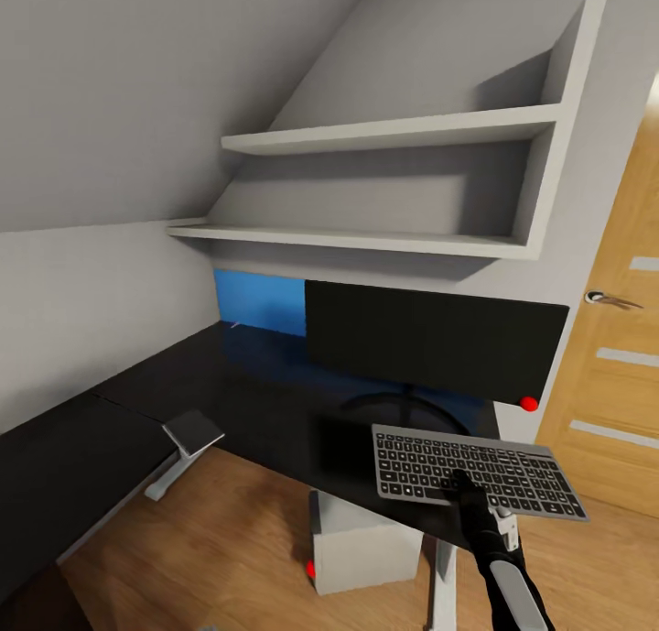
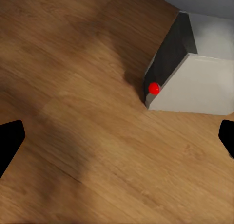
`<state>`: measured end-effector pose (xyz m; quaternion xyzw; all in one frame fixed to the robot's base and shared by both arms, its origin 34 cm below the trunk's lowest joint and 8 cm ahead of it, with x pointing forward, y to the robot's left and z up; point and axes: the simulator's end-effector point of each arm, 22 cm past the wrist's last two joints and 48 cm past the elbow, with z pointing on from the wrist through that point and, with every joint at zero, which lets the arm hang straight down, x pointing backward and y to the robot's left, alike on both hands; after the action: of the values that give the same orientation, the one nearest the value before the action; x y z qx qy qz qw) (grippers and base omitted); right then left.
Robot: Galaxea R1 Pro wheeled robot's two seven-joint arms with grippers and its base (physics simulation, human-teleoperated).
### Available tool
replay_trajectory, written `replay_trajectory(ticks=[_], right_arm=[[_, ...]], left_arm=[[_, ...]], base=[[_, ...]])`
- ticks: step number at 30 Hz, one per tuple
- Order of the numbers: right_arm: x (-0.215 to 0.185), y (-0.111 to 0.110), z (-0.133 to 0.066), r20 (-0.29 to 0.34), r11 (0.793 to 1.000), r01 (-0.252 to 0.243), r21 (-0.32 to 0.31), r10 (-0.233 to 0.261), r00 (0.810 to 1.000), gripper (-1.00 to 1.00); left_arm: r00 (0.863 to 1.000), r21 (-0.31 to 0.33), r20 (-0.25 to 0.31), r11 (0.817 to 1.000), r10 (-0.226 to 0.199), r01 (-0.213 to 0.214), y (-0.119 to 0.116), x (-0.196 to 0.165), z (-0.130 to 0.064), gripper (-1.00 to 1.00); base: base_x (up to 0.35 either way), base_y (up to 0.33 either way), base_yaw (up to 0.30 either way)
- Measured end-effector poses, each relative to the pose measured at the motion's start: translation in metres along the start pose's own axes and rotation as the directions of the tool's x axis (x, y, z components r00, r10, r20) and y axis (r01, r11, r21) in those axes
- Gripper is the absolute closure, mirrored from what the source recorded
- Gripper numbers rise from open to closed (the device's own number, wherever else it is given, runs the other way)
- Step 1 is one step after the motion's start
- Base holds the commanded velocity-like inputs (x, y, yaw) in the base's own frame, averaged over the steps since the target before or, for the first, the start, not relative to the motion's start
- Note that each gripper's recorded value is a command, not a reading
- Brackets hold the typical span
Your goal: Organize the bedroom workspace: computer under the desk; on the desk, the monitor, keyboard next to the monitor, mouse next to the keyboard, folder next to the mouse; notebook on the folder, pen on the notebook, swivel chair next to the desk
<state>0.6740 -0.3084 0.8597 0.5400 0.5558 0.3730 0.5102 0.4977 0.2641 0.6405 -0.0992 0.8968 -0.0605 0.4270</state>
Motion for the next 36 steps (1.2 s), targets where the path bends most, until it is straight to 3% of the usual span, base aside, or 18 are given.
replay_trajectory(ticks=[18, 36], right_arm=[[0.010, -0.015, -0.003, -0.017, 1.000, -0.007, 0.030, 0.007, 1.000, 1.00], [0.013, -0.018, -0.004, -0.014, 0.999, -0.010, 0.036, 0.011, 1.000, 1.00]], left_arm=[[1.000, 0.001, -0.003, 1.000, -0.001, 0.001, -0.001, 0.001, 0.000, -1.00], [1.000, 0.001, -0.004, 1.000, -0.001, 0.001, -0.001, 0.001, 0.000, -1.00]], base=[[0.145, 0.001, 0.000], [0.010, 0.000, 0.000]])
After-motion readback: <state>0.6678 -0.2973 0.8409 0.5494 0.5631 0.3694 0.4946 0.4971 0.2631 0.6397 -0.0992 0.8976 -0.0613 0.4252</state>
